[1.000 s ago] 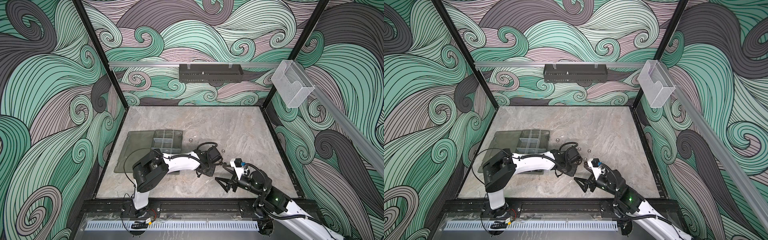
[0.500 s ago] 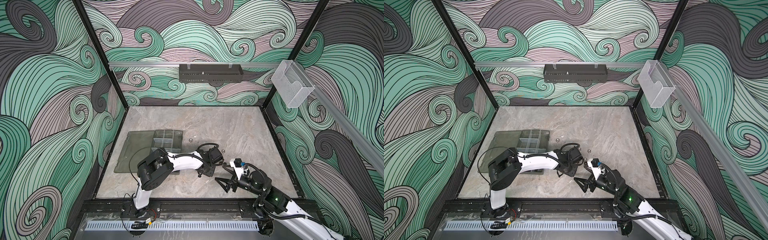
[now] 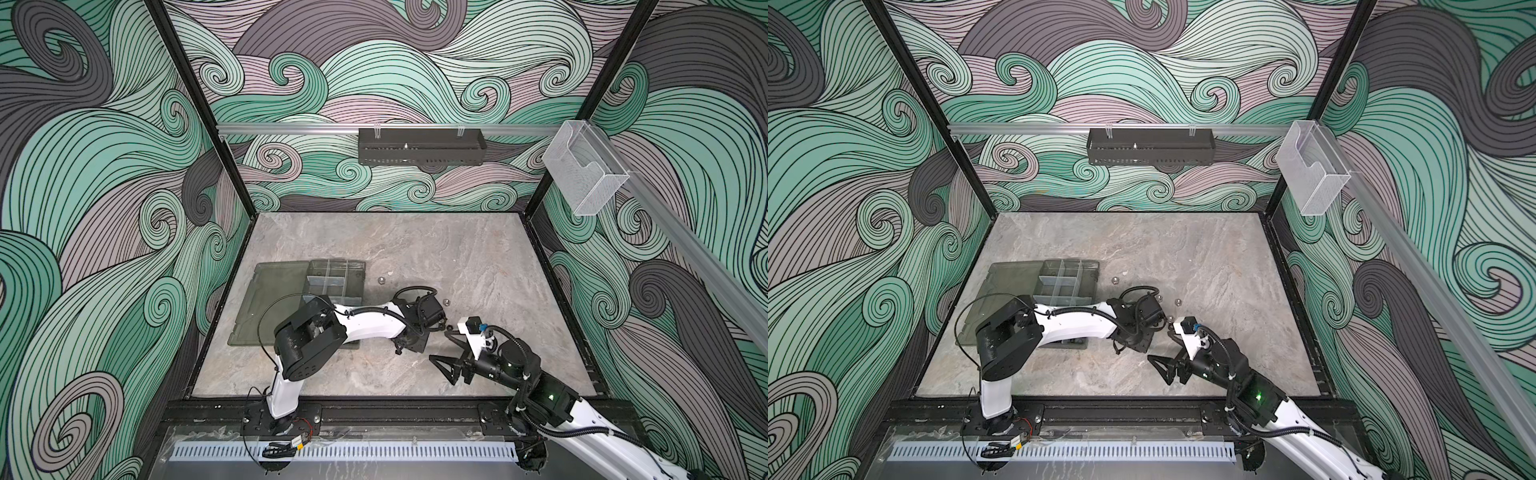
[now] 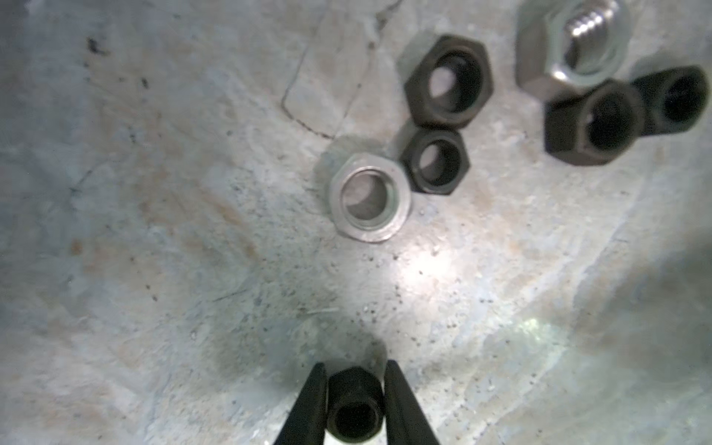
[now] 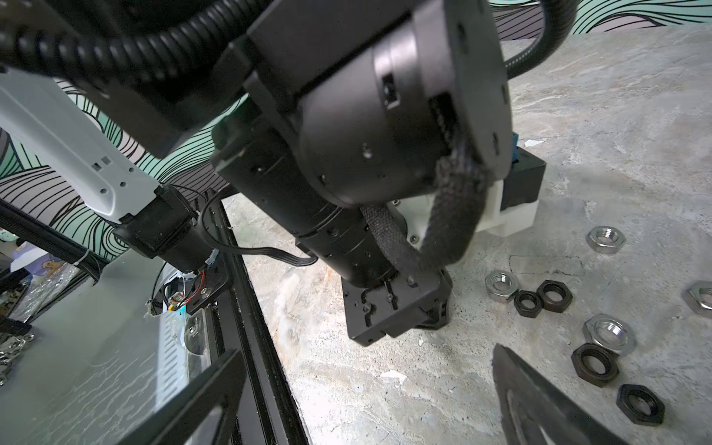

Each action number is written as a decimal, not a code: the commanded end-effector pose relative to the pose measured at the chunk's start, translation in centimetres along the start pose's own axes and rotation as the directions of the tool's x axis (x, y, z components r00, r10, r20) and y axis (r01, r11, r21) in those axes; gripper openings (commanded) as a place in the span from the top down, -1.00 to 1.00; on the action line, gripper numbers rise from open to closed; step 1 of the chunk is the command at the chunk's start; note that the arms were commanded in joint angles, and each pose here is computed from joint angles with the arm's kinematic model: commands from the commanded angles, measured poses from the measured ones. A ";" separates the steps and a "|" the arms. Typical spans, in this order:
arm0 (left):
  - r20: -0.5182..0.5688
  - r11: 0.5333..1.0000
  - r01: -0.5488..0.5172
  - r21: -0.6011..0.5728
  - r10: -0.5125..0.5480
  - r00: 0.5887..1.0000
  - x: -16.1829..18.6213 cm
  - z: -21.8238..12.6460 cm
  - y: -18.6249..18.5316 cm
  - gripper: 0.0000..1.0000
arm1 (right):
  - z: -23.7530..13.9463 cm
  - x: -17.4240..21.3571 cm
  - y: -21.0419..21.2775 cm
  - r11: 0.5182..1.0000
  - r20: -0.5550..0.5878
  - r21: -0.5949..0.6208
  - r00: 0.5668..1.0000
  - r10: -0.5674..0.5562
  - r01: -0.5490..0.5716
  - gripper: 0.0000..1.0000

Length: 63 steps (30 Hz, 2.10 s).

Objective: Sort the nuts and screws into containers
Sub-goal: 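Close the left gripper on the black hex nut and lift it, then lower the black hex nut into the box compartment and open the left gripper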

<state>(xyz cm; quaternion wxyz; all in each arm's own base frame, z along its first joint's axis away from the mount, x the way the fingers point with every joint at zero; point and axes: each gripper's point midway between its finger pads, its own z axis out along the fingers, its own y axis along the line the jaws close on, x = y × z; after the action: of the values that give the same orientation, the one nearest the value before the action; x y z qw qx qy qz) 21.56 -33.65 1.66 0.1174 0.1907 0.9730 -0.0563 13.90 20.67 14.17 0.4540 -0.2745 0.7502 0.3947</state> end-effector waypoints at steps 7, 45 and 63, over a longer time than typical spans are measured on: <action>-0.003 0.994 0.074 -0.085 -0.074 0.997 -0.1 -1.0 4.9 0.53 | 0.3 0.0 0.0 1.000 0.007 -0.009 1.000 -0.007 0.007 -0.99; 0.178 0.965 0.255 -0.067 -0.240 0.954 -2.0 -11.2 15.4 0.55 | 5.8 -5.1 0.6 0.986 -0.067 -0.028 0.984 -0.166 0.165 -0.99; 0.173 0.895 0.423 -0.142 -0.398 0.901 0.7 -11.3 24.3 0.55 | 13.2 -3.5 2.6 0.913 -0.032 -0.193 0.927 -0.373 0.360 -0.99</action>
<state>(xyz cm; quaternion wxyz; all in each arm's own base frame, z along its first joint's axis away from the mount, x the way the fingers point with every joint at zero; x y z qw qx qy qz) 27.89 -10.02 11.25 0.1976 -0.0318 0.9797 -0.0133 19.78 32.60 13.36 0.4208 -0.4389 0.7071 0.3609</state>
